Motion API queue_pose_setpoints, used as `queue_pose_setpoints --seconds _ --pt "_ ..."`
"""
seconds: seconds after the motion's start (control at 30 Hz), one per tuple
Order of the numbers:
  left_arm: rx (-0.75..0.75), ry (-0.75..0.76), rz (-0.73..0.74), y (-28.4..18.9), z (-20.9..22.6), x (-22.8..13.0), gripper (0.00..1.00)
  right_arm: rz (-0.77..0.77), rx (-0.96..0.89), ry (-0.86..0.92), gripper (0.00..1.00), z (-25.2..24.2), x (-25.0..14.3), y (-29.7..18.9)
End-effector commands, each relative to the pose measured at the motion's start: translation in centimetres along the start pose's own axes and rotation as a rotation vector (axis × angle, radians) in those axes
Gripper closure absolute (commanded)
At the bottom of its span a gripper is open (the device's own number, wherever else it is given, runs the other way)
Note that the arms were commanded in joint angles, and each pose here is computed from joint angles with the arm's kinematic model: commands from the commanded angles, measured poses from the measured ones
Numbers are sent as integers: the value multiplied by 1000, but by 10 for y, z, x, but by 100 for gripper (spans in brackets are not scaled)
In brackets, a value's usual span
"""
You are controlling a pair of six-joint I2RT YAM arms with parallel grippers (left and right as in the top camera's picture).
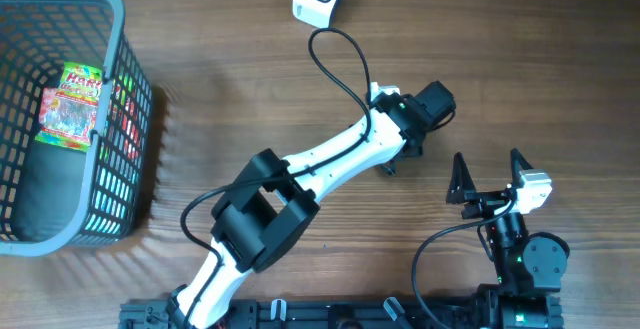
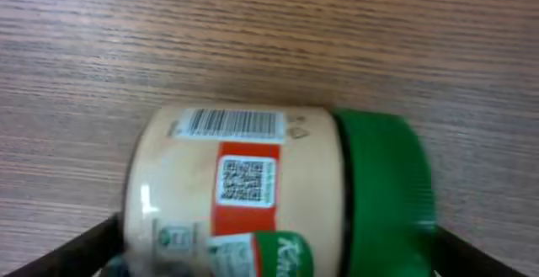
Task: Scan the item barcode
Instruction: 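Lift the jar out and set it on the table center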
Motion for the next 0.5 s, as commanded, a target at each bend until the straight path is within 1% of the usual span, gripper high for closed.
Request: queue_pose_setpoints --seconds 0.0,0.07,0.1,0.2,0.27,0.3,0.33,0.4,0.47 --pt "18 -9 -23 4 2 4 9 -8 -3 -6 0 0 1 0" --pt "13 24 -36 0 1 8 2 -8 -3 -7 0 0 1 0" --pt "9 44 -59 -7 1 14 0 -8 -3 -7 0 0 1 0" --pt "-27 103 -172 -52 -4 47 0 -8 -3 -7 0 0 2 0" --pt "-141 135 -273 -121 -14 83 0 -8 -3 -7 0 0 1 0" --pt "-195 113 -359 -166 -10 108 0 -8 -3 -7 0 0 2 0" --pt "-225 49 -452 -209 3 133 0 -8 -3 -7 0 0 1 0" --pt "-247 -55 -574 -264 36 168 0 -8 -3 -7 0 0 1 0" --pt "-248 -147 -680 -316 92 200 0 -8 -3 -7 0 0 2 0"
Point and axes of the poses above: each gripper's point midway between its finger pads, its own y axis out along the fingers, its own z axis along the line the jaws close on, x = y × z, the point moved 2 cm from there along -y, back along the fingers, and after that the axes turned 8 degrees about -y, right-handed, at the moved point
